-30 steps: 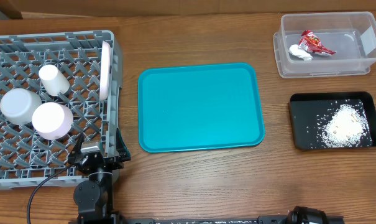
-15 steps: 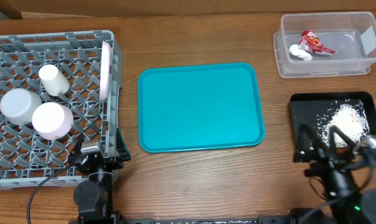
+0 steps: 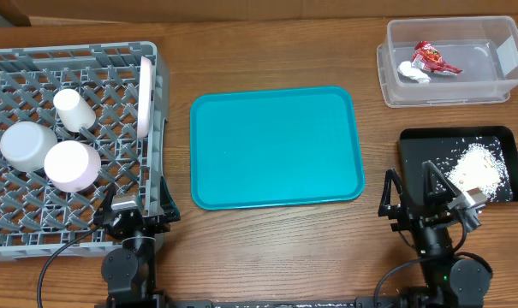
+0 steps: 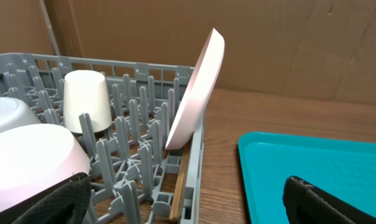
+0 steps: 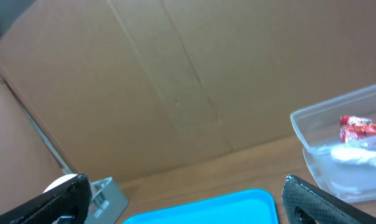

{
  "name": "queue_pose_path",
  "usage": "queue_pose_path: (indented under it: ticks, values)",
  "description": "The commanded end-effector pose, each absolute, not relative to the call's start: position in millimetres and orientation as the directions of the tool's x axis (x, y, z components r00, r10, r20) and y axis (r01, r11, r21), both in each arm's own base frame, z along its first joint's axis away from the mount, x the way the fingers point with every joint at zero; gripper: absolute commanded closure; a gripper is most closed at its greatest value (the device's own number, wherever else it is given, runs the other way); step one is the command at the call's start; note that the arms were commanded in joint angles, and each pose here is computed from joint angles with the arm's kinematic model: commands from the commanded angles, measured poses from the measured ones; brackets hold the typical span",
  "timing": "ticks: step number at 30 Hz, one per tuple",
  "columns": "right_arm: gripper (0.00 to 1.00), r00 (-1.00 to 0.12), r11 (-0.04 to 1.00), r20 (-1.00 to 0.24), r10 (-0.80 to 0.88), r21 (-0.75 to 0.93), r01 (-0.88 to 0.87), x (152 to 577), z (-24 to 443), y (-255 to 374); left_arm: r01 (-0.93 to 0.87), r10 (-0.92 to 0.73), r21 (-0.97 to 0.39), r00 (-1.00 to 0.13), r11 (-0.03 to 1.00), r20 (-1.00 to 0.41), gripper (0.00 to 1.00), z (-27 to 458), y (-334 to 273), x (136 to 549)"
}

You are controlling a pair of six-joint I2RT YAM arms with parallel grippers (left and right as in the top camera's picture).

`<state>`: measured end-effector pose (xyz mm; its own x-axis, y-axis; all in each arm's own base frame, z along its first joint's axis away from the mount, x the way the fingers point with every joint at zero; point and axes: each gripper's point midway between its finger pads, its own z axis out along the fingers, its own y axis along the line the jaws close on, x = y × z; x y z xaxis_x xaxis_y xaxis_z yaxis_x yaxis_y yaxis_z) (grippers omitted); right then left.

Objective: Sort waste into correct bins and load items into the dishwasher

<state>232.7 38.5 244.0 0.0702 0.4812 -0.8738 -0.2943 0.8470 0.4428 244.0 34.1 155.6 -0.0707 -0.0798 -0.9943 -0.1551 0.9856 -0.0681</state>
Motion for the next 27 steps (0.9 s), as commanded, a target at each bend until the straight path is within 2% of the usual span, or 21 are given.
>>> queue_pose_path:
  ticks: [1,5,11,15,27]
  values:
    - [0.00,0.077,0.850,-0.874,0.479,0.440,-0.290,235.7,231.2,37.7,-0.154,-0.060,-0.049,-0.066,0.987,-0.996,0.00,156.5,34.5,243.7]
    - [0.00,0.090,0.880,-0.895,0.438,0.406,-0.245,239.2,221.5,31.5,-0.153,-0.060,-0.049,-0.066,0.987,-0.996,0.00,156.5,34.4,243.7]
    - [0.00,0.058,0.966,-0.976,0.212,0.200,-0.163,243.7,197.7,25.3,-0.154,-0.060,-0.049,-0.066,0.987,-0.996,0.00,156.5,34.5,243.7]
    - [0.00,-0.034,0.975,-0.975,0.219,0.220,-0.032,246.4,168.9,6.7,-0.153,-0.060,-0.049,-0.066,0.987,-0.996,0.00,156.5,34.4,243.7]
    - [0.00,-0.030,0.977,-0.977,0.210,0.210,-0.027,246.4,169.5,5.7,-0.153,-0.060,-0.049,-0.066,0.987,-0.996,0.00,156.5,34.4,243.7]
